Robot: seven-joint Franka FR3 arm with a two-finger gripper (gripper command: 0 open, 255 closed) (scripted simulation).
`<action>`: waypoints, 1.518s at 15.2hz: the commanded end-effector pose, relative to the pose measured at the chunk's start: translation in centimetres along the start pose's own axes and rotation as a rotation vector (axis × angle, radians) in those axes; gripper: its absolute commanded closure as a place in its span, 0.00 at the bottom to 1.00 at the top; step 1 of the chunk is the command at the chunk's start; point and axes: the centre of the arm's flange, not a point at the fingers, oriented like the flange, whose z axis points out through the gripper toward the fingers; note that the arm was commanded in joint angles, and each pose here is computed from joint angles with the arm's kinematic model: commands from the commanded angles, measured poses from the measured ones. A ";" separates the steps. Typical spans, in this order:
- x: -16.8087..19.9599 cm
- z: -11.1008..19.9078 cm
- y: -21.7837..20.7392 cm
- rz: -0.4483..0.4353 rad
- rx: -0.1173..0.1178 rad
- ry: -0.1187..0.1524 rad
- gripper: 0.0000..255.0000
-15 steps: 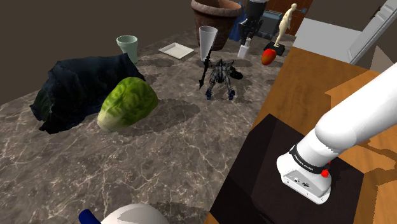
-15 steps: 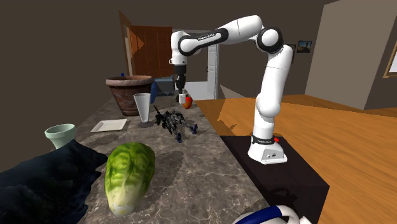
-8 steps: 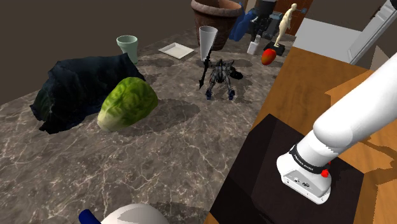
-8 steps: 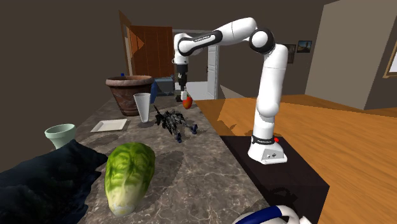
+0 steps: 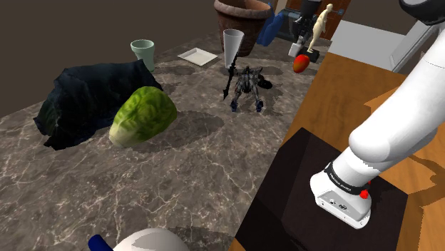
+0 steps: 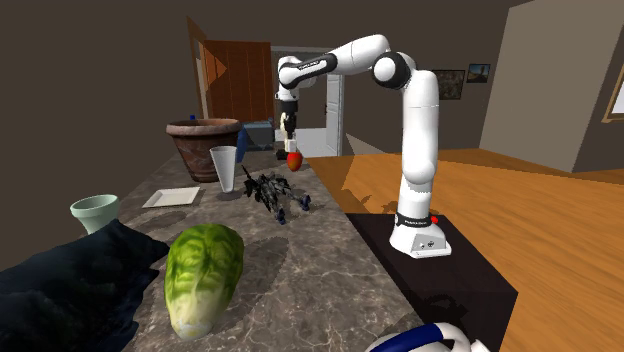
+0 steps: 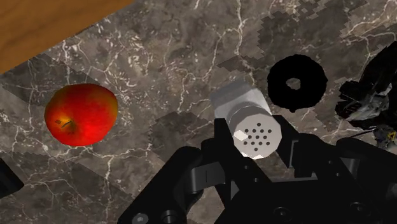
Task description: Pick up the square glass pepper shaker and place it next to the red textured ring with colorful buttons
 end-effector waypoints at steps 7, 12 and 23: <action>0.1 3.8 0.6 -0.002 0.000 0.000 1.00; 0.1 6.5 0.5 -0.002 0.000 0.000 1.00; 0.2 12.3 0.3 -0.002 0.000 0.000 1.00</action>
